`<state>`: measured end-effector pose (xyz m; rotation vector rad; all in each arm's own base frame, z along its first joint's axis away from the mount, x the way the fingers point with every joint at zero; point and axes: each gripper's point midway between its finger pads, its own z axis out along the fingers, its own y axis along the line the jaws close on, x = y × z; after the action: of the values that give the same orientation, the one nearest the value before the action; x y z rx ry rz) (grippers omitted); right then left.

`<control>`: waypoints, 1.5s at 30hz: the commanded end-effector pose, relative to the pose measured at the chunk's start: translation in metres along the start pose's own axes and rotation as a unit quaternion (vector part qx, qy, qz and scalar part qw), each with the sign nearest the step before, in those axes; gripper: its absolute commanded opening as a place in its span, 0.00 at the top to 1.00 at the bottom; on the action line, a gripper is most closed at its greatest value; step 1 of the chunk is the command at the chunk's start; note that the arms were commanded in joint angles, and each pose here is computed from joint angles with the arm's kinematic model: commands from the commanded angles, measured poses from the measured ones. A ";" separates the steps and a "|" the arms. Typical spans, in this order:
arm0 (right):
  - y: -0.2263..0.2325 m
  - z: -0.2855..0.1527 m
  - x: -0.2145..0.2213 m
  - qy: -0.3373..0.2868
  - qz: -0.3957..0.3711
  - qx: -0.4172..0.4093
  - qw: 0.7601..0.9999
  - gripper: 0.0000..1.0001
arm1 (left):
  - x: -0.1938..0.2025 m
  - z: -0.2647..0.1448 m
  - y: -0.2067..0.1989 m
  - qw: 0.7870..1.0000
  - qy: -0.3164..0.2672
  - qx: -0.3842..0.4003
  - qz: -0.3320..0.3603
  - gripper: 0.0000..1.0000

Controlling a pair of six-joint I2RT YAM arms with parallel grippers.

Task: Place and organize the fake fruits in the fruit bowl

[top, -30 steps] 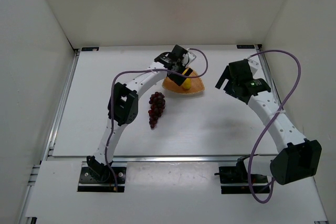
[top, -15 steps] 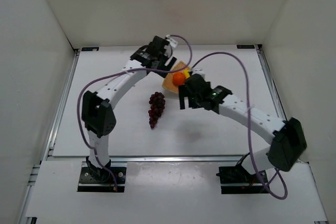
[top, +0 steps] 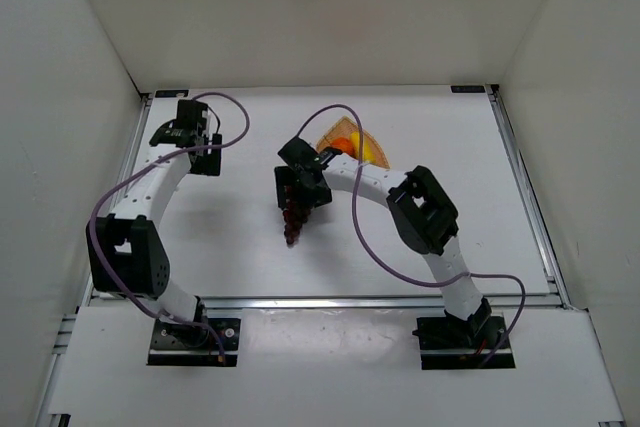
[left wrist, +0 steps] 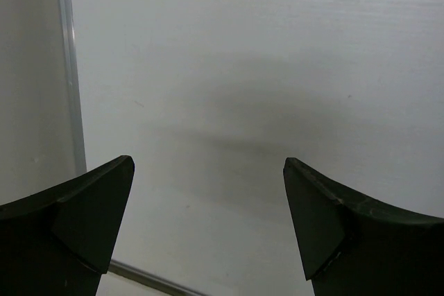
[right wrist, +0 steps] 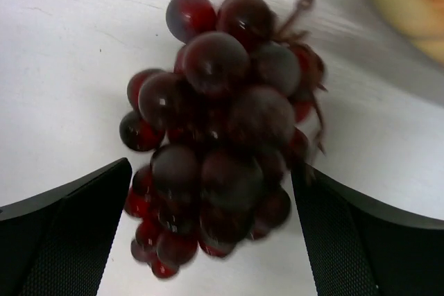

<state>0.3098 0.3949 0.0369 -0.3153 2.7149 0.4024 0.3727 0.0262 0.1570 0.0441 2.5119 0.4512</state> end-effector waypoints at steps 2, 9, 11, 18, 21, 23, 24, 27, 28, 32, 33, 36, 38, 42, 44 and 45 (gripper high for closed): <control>0.006 0.011 0.012 0.039 0.020 0.004 0.999 0.00 | 0.016 -0.005 0.010 0.999 0.000 0.015 -0.048 0.00; -0.008 0.024 0.019 0.062 -0.021 0.055 0.996 0.41 | 0.020 -0.001 0.020 0.998 0.006 0.020 -0.067 0.00; -0.012 0.018 0.024 0.059 -0.041 0.065 0.995 0.60 | 0.021 0.001 0.019 0.998 0.011 0.020 -0.065 0.00; -0.011 -0.086 -0.028 -0.074 -0.100 0.069 0.990 0.83 | 0.023 0.005 0.019 0.997 0.016 0.023 -0.068 0.00; -0.018 -0.135 -0.055 -0.150 -0.128 0.078 0.977 0.81 | 0.025 0.003 0.020 0.997 0.016 0.023 -0.068 0.00; -0.042 -0.150 -0.073 -0.173 -0.150 0.110 0.967 0.79 | 0.025 0.003 0.020 0.997 0.016 0.023 -0.068 0.00; -0.050 -0.155 -0.082 -0.184 -0.157 0.129 0.962 0.78 | 0.026 0.004 0.023 0.997 0.017 0.020 -0.071 0.00; -0.087 -0.163 -0.125 -0.204 -0.174 0.242 0.933 0.78 | 0.031 0.008 0.021 0.997 0.026 0.021 -0.069 0.00; -0.100 -0.149 -0.136 -0.197 -0.174 0.274 0.925 0.74 | 0.031 0.008 0.022 0.997 0.026 0.016 -0.069 0.00; -0.120 -0.127 -0.174 -0.217 -0.153 0.335 0.904 0.65 | 0.040 0.007 0.023 0.997 0.033 0.012 -0.067 0.00; -0.124 -0.124 -0.182 -0.223 -0.146 0.341 0.902 0.65 | 0.041 0.003 0.024 0.997 0.031 0.012 -0.067 0.00; -0.120 -0.115 -0.197 -0.249 -0.139 0.347 0.893 0.61 | 0.045 0.000 0.024 0.997 0.029 0.012 -0.068 0.00; -0.125 -0.102 -0.198 -0.248 -0.132 0.349 0.894 0.55 | 0.047 -0.002 0.025 0.997 0.029 0.012 -0.068 0.00; -0.143 -0.082 -0.184 -0.217 -0.137 0.360 0.897 0.47 | 0.048 -0.001 0.029 0.997 0.031 0.005 -0.071 0.00; -0.151 -0.083 -0.178 -0.210 -0.132 0.364 0.898 0.44 | 0.049 0.002 0.028 0.997 0.035 0.005 -0.070 0.00; -0.153 -0.077 -0.172 -0.202 -0.133 0.363 0.900 0.41 | 0.049 0.002 0.028 0.997 0.035 0.005 -0.070 0.00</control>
<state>0.4776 0.2687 0.1099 -0.4098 2.2219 -0.5535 0.3318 0.0549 0.1257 -0.1119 2.6094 0.3774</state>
